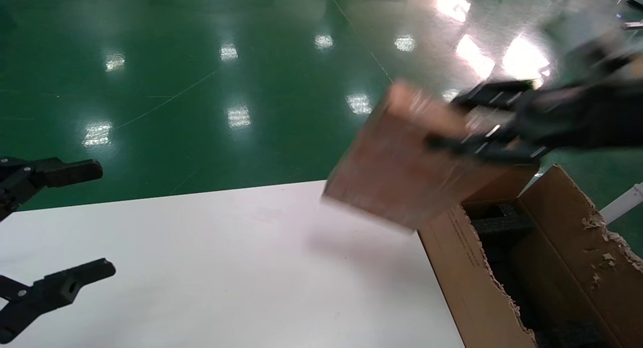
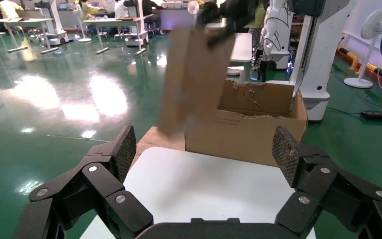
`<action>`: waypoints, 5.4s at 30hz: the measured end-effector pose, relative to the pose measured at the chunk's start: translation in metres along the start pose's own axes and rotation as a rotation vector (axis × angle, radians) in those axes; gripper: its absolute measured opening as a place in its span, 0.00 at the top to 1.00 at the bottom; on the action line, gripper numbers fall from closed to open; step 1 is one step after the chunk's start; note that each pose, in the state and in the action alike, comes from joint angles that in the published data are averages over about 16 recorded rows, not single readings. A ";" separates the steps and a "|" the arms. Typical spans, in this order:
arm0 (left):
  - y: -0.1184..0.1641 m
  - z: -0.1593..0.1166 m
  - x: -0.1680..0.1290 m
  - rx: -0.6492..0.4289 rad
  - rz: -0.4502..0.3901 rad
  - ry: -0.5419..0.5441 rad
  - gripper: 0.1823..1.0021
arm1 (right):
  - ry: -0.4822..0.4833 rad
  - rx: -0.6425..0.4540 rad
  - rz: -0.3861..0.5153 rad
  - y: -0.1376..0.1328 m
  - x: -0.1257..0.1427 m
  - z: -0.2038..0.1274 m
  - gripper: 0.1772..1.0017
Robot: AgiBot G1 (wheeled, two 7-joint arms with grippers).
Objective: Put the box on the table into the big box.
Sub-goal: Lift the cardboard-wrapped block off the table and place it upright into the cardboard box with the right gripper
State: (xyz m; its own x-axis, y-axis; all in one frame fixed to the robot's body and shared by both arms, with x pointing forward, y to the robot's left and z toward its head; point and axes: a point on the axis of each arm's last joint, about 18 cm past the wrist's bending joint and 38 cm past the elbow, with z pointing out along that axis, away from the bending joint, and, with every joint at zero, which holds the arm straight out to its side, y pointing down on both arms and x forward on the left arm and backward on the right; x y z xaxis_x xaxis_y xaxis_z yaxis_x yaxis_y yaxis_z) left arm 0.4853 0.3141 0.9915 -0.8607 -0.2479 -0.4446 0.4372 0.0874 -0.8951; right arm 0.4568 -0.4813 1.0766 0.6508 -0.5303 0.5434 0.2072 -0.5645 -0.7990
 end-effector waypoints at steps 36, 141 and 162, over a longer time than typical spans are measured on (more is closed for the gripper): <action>0.000 0.000 0.000 0.000 0.000 0.000 0.00 | 0.736 -0.210 0.554 0.193 -0.048 -0.135 0.63; 0.000 0.000 0.000 0.000 0.000 0.000 0.00 | 0.714 -0.443 0.783 0.328 -0.087 -0.073 0.63; 0.000 0.000 0.000 0.000 0.000 0.000 0.00 | 0.707 -0.445 0.779 0.327 -0.088 -0.072 0.39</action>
State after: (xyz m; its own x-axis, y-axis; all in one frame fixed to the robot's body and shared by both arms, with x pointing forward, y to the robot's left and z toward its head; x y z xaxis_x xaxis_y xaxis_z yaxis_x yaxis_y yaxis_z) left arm 0.4854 0.3142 0.9914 -0.8607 -0.2483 -0.4444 0.4370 0.0874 -0.8952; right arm 0.4148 -0.6652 0.7861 -0.0976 -0.9923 0.0758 -0.4419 -0.0250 -0.8967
